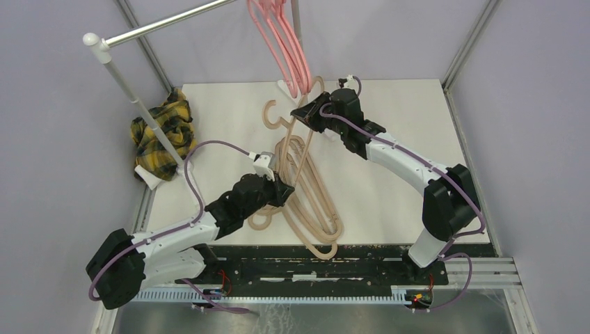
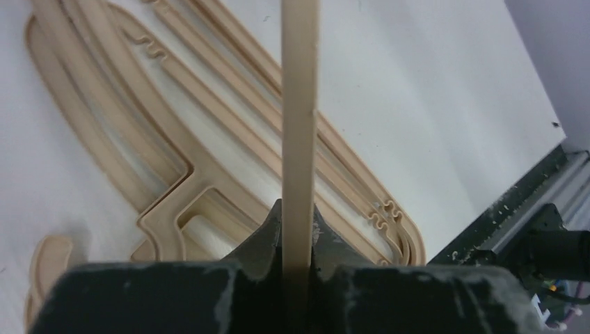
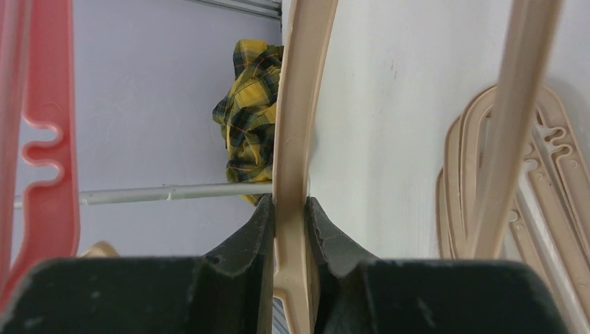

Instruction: Organize the hangers

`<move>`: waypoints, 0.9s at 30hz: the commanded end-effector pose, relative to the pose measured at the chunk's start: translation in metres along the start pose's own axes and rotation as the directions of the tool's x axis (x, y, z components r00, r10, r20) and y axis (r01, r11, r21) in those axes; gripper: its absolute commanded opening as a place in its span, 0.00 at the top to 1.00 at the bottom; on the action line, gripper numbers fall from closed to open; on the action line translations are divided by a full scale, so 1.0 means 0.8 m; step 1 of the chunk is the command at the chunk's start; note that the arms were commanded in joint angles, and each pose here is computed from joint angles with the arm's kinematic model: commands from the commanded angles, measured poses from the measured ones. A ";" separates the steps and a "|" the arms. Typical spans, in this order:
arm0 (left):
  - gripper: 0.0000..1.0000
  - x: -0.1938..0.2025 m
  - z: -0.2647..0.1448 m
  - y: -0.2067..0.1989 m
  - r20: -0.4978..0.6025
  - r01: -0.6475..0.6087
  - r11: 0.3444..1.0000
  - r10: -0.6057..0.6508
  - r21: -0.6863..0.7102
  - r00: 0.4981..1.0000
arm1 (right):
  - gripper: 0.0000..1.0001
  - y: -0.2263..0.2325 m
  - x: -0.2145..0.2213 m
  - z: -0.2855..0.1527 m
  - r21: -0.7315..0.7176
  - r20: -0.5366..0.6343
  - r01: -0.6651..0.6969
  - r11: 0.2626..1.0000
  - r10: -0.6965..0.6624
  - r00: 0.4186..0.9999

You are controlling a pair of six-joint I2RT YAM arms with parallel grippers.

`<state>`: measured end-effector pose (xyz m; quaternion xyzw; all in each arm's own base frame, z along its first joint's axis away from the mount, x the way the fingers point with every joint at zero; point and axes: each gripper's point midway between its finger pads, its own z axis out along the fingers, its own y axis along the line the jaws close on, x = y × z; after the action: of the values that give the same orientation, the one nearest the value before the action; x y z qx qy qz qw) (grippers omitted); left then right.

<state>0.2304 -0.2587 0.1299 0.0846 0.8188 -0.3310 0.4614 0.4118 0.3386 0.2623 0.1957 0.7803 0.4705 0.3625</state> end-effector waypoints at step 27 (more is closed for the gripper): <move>0.97 -0.256 -0.143 0.096 0.120 -0.015 0.650 0.162 -0.759 0.979 | 0.00 -0.119 -0.057 -0.266 0.492 -0.050 0.506 0.709 -0.557 0.829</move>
<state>0.2705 -0.1081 0.2381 -0.0879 0.8648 0.0541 0.4914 0.3001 0.1603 0.2680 0.0914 0.8660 0.1736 0.4599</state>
